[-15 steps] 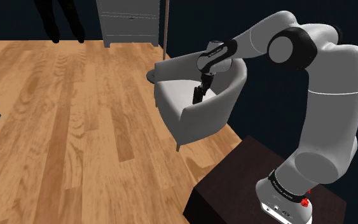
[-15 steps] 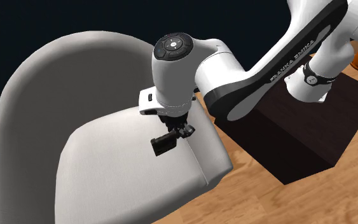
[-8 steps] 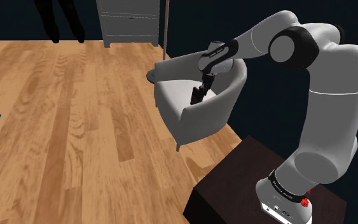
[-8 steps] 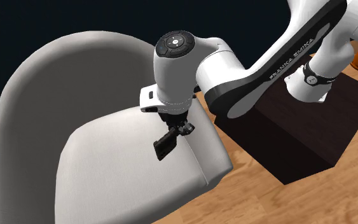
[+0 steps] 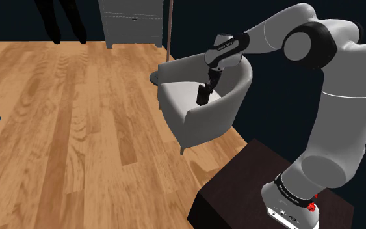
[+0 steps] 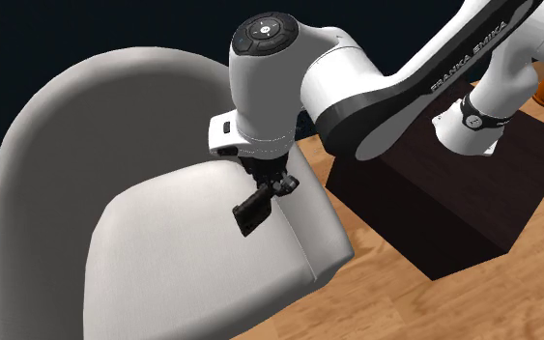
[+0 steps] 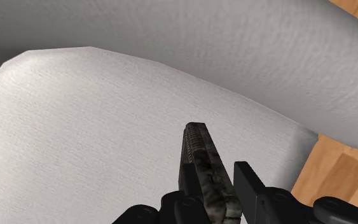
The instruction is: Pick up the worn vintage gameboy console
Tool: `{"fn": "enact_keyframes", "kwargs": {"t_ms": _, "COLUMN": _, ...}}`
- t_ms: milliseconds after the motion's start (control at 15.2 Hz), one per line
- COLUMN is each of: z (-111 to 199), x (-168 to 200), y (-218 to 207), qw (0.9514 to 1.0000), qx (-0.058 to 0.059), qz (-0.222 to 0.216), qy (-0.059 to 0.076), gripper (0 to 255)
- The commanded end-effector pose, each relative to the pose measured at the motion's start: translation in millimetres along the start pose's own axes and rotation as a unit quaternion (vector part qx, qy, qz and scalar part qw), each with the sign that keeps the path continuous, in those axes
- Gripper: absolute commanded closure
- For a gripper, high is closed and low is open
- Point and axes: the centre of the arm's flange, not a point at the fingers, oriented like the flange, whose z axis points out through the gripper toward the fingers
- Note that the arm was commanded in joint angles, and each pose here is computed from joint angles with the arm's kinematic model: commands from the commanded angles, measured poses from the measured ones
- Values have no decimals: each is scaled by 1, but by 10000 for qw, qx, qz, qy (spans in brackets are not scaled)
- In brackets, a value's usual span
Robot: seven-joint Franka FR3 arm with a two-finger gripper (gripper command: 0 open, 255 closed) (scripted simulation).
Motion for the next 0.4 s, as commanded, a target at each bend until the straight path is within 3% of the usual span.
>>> {"fn": "enact_keyframes", "kwargs": {"t_ms": 0, "z": -11, "x": -1, "y": 1, "qw": 10000, "qx": 0, "qz": 0, "qy": 0, "gripper": 255}}
{"fn": "enact_keyframes", "kwargs": {"t_ms": 330, "z": -27, "x": -1, "y": 1, "qw": 10000, "qx": 0, "qz": 0, "qy": 0, "gripper": 255}}
